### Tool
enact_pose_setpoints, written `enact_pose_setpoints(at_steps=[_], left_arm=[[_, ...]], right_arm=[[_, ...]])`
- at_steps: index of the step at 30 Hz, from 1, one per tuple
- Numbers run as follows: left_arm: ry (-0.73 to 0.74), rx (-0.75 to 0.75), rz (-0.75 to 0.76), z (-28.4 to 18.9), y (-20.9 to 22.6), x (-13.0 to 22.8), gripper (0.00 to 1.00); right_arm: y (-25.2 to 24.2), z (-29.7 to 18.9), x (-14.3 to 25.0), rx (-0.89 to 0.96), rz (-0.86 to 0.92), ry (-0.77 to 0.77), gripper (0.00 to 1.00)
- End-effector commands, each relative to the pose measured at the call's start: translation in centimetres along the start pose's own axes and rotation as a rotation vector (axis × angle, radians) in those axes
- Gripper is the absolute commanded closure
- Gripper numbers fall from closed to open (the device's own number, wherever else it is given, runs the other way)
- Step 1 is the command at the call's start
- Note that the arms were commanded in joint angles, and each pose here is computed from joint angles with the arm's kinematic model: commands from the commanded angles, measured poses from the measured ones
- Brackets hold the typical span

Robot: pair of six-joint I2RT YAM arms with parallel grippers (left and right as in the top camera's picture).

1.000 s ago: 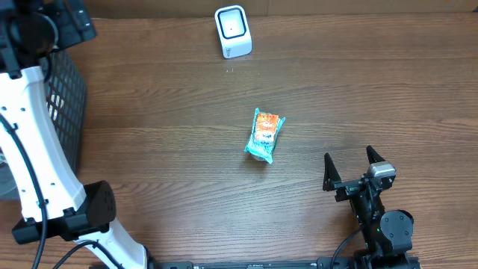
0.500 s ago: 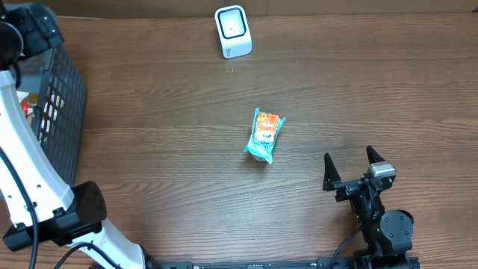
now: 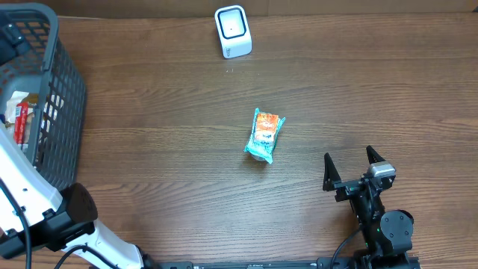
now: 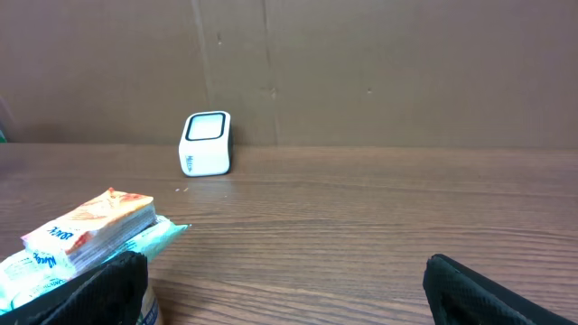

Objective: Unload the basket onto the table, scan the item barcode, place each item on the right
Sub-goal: 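Move the left gripper back over the grey basket, then lower the left gripper into the basket and grasp a red snack stick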

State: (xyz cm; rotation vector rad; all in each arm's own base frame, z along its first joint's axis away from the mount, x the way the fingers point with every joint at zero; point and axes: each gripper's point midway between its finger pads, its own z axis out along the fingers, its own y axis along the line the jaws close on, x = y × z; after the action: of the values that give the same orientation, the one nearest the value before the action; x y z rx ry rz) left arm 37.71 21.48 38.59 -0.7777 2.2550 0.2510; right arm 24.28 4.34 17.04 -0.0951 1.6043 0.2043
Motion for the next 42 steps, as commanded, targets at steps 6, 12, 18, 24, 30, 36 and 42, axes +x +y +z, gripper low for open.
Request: enact_pose_setpoints(at_steps=[6,12,18,24,30,36,42], left_arm=[[-0.022,-0.073,-0.043,-0.9,3.9,-0.5,0.0],[0.023,-0.13,-0.079,0.6,6.5,0.2,0.0],[0.117,-0.166,-0.103,3.6,8.4,1.9,0.0],[0.266,-0.179,-0.024,8.6,9.1,5.0,0.0],[0.424,-0.238,0.056,14.2,10.7,8.8,0.0],[0.531,-0.22,0.13,19.0,11.0,11.4,0.0],[0.607,-0.209,0.167,22.8,11.6,13.9,0.0]], right_arm=[[-0.1,0.1,0.4,0.001,0.007,0.004,0.0],[-0.1,0.1,0.4,0.001,0.007,0.004,0.0],[-0.1,0.1,0.4,0.001,0.007,0.004,0.0],[-0.1,0.1,0.4,0.001,0.007,0.004,0.0],[-0.1,0.1,0.4,0.001,0.007,0.004,0.0],[-0.1,0.1,0.4,0.001,0.007,0.004,0.0],[-0.1,0.1,0.4,0.001,0.007,0.004,0.0]])
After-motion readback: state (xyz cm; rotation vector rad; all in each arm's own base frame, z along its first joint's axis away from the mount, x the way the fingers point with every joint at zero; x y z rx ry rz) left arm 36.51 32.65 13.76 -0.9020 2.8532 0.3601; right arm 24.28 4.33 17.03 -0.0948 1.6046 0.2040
